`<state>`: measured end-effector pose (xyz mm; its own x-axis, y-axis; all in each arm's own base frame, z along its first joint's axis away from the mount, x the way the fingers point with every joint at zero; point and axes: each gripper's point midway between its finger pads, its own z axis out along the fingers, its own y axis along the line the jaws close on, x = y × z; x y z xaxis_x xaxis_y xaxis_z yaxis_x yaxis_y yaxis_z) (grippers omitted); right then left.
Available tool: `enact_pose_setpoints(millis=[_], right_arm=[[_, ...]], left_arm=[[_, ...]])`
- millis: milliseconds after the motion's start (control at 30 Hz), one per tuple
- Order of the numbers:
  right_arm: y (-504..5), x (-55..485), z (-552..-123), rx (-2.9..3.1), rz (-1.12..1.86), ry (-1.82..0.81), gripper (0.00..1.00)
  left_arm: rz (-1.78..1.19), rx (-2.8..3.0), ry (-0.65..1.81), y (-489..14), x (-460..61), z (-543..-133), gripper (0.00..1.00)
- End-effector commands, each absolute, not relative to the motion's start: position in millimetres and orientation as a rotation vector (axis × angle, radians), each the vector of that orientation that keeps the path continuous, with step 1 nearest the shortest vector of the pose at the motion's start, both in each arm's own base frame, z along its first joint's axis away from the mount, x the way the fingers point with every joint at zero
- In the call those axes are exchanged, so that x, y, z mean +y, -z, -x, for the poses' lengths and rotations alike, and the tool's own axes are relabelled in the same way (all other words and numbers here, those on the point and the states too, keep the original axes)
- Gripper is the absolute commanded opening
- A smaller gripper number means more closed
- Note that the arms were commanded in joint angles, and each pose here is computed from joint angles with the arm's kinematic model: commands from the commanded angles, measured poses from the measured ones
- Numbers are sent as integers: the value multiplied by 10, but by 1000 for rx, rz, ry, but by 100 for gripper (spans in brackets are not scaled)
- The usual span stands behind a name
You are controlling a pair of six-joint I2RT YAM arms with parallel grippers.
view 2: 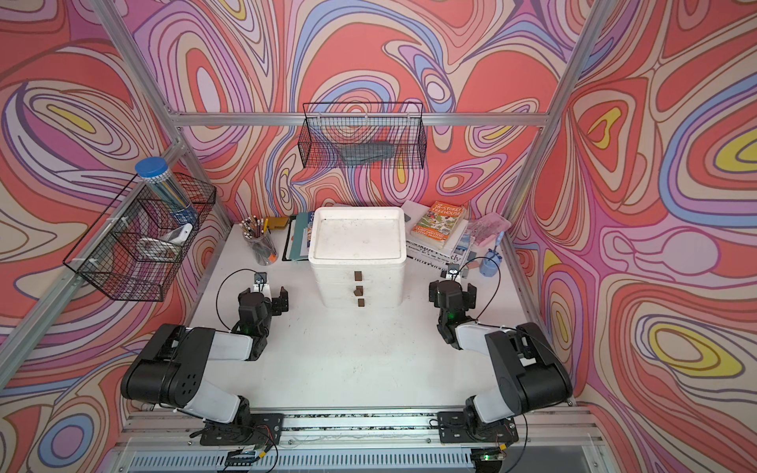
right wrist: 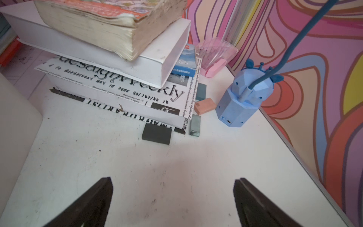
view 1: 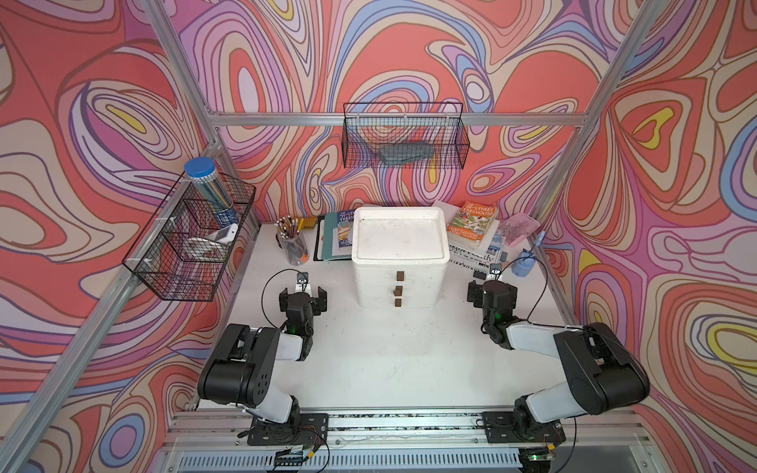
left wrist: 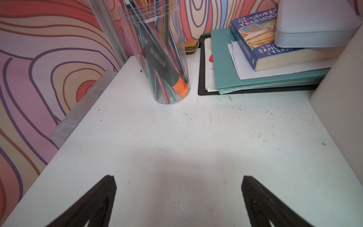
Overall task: Put the paint cans in the drawer according to color
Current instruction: Reset both arms
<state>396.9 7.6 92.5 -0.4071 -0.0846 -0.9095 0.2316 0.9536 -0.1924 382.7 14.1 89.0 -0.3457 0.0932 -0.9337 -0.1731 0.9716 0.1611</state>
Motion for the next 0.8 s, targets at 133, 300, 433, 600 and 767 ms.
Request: enact_pose_setpoints(millis=[133,300,433,600,767], right_arm=[[-1207,-59,-4039,1716,-110,197,98],[-1005,-193,-4235,1808,-149,151,98],[-982,-234,-4250,1835,-162,112,98],[-991,-248,-4244,1828,-163,121,98],[-994,-247,-4245,1825,-164,119,98]], left_arm=[[98,1884,-281,-948,192,-3862,99],[98,1887,-281,-943,192,-3865,98],[98,1885,-282,-949,194,-3867,98],[94,1912,-244,-914,197,-3900,98],[96,1921,-202,-906,209,-3900,99]])
